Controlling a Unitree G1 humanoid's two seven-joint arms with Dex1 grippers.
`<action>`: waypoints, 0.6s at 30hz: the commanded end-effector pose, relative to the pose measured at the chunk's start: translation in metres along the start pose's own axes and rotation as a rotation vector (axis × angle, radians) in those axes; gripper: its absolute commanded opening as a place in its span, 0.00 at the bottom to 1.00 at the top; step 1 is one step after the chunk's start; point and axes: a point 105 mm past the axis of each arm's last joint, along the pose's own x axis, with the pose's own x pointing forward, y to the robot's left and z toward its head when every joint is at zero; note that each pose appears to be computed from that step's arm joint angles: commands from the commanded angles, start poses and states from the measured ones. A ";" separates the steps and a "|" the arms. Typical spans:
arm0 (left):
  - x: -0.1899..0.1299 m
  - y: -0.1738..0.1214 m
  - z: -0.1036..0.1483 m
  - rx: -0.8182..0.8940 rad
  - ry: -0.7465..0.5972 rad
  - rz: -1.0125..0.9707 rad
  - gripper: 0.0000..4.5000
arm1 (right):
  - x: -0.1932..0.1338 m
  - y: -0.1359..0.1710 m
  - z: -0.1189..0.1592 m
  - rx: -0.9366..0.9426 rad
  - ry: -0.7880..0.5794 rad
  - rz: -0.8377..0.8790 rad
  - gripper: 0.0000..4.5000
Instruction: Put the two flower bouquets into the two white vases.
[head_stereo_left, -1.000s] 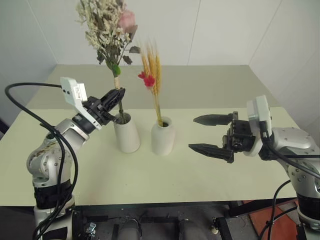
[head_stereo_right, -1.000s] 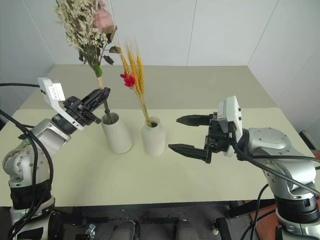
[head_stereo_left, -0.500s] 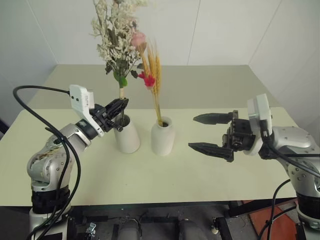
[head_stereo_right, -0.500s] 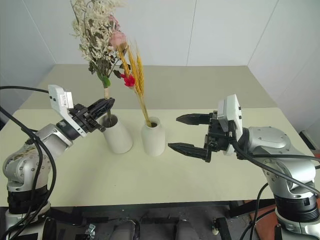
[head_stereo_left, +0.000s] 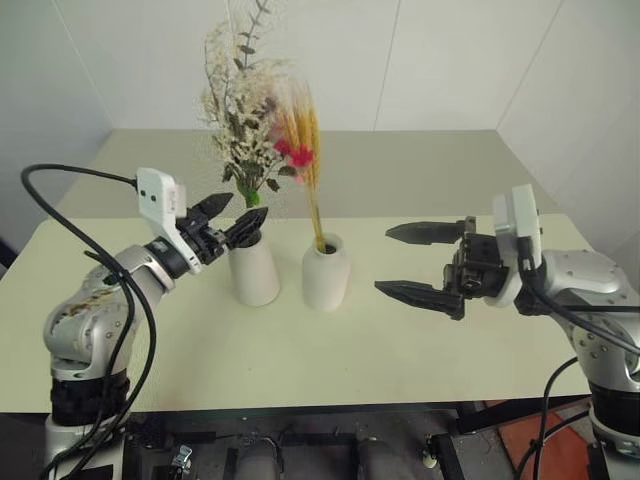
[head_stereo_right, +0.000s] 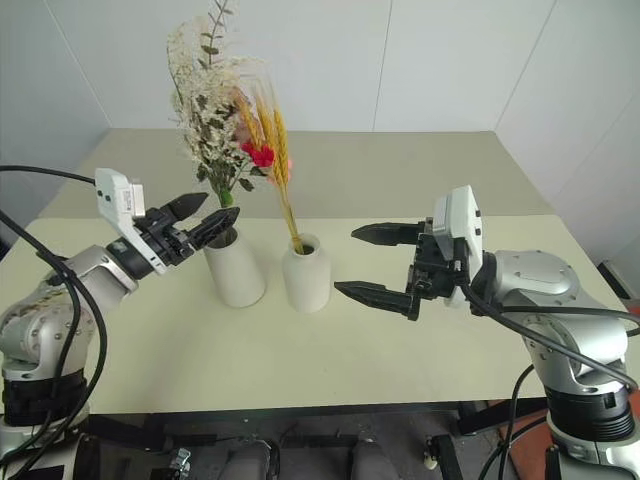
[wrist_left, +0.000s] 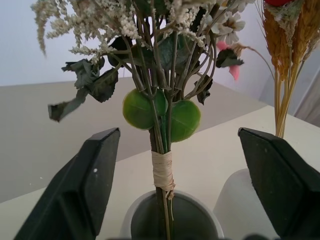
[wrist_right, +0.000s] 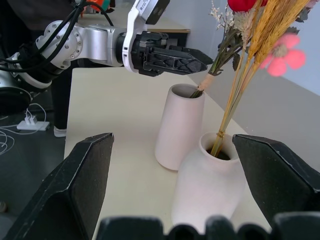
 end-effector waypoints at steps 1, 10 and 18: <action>-0.021 -0.007 0.016 0.074 0.005 -0.072 1.00 | -0.002 -0.001 0.010 -0.055 -0.024 -0.013 1.00; -0.076 -0.007 0.018 0.282 0.184 -0.237 1.00 | -0.009 -0.002 0.006 -0.037 -0.005 -0.011 1.00; -0.088 -0.009 0.018 0.399 0.261 -0.398 1.00 | -0.022 -0.009 0.005 -0.030 0.033 -0.028 1.00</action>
